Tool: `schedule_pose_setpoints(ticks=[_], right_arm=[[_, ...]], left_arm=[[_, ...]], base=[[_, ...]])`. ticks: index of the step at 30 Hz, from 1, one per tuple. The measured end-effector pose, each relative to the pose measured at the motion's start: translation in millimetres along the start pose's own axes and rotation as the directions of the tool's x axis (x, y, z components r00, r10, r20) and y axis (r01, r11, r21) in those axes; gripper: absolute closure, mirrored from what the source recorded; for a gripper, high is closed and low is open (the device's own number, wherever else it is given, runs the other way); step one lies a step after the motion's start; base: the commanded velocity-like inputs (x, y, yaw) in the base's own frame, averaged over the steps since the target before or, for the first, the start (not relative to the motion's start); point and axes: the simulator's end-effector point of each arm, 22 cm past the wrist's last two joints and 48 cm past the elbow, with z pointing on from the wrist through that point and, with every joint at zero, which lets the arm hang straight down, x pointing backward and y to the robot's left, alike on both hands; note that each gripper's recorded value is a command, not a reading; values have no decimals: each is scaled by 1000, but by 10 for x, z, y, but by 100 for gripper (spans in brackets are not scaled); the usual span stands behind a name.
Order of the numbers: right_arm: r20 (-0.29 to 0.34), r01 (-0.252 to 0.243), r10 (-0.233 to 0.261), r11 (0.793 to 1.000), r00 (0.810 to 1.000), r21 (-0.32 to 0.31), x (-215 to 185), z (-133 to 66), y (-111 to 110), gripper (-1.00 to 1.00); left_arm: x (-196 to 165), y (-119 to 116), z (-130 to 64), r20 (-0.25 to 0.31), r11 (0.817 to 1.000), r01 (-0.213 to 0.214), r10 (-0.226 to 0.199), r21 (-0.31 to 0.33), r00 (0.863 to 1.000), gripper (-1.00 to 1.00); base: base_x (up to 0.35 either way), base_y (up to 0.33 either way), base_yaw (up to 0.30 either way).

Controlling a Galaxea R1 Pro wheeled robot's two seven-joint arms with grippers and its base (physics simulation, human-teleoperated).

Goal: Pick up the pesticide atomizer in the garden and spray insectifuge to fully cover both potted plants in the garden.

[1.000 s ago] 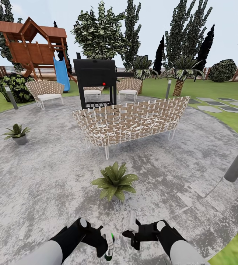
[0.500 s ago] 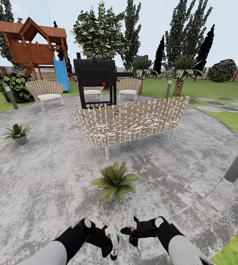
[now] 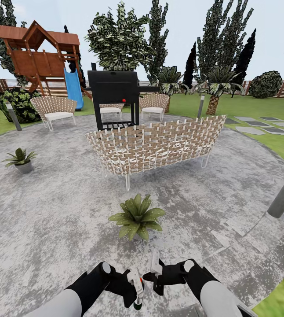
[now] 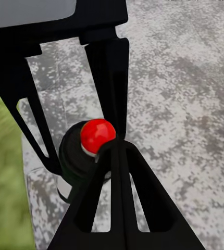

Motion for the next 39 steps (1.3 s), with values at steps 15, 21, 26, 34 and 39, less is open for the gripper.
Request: schedule_pose_setpoints(ticks=[15, 21, 26, 34, 39], right_arm=[[-1, 1, -1, 1000, 1000, 0, 1, -1, -1, 100], [-1, -1, 1, 1000, 1000, 3, 3, 0, -5, -100], [-1, -3, 3, 1000, 1000, 10, 4, 1, -20, -100], [-71, -34, 77, 874, 994, 484, 707, -446, -763, -100], [-61, -131, 266, 646, 962, 752, 1588, -897, -468, -100]], left_arm=[[1374, 604, -716, -172, 990, 69, -89, -120, 981, 100], [1934, 683, -1000, -240, 982, 114, -149, -154, 959, 100], [2080, 695, -1050, -245, 977, 124, -164, -171, 956, 100], [1945, 1430, -1232, 201, 722, 443, -401, -531, 894, 100], [2234, 1453, -1383, 373, 534, 589, -463, -606, 804, 100]], base=[[0, 0, 0], [0, 0, 0], [0, 0, 0], [0, 0, 0], [0, 0, 0]])
